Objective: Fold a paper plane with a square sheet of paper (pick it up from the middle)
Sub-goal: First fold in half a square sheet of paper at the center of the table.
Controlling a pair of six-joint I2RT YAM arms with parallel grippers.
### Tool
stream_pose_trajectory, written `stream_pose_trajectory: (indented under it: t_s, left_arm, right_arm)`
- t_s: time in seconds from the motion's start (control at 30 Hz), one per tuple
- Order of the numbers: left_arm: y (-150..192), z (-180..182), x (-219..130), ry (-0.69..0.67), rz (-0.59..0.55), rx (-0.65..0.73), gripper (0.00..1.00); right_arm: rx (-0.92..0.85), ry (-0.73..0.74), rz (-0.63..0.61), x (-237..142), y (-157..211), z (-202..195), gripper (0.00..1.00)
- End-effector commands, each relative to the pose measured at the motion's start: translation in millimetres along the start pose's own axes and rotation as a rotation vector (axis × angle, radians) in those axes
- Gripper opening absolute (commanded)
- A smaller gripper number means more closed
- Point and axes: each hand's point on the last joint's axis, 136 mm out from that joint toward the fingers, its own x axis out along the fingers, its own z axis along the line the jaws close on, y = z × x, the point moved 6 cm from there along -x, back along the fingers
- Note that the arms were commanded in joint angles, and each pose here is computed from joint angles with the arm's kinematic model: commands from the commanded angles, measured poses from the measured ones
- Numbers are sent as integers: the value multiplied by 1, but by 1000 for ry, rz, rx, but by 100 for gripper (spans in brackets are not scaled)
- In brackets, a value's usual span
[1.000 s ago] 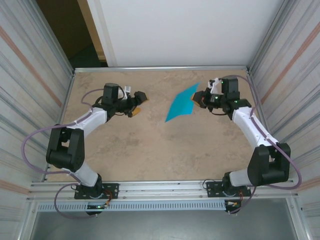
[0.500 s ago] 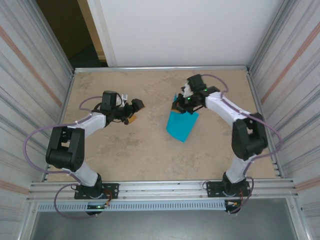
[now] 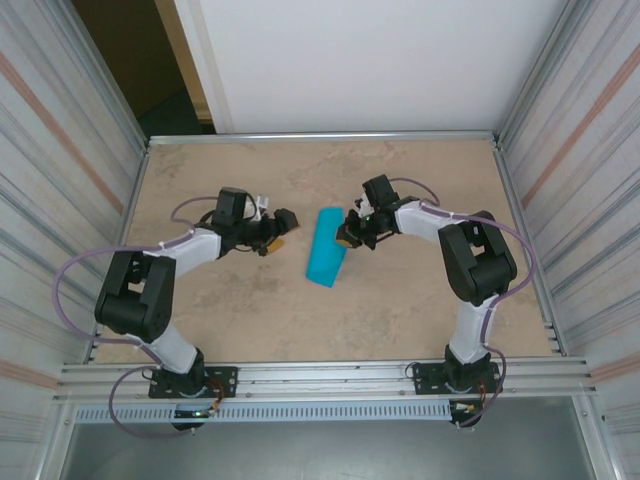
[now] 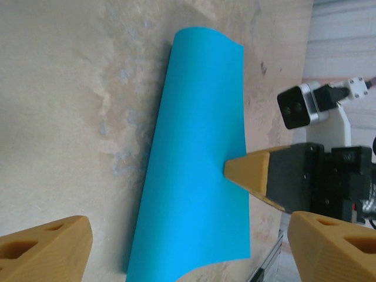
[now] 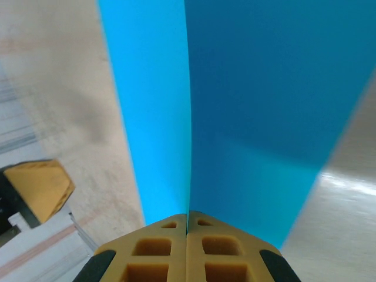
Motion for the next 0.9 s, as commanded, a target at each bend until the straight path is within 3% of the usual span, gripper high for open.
stream_pose_trajectory:
  t_s: [0.0, 0.33, 0.87]
  left_arm:
    - [6, -4, 14, -19, 53, 45, 82]
    - [19, -17, 47, -121, 204, 206, 78]
    - [13, -13, 74, -247, 288, 335, 62]
  right_arm:
    - [20, -17, -30, -6, 0, -1, 0]
    - [129, -2, -113, -4, 15, -12, 0]
    - [166, -79, -45, 16, 18, -8, 0]
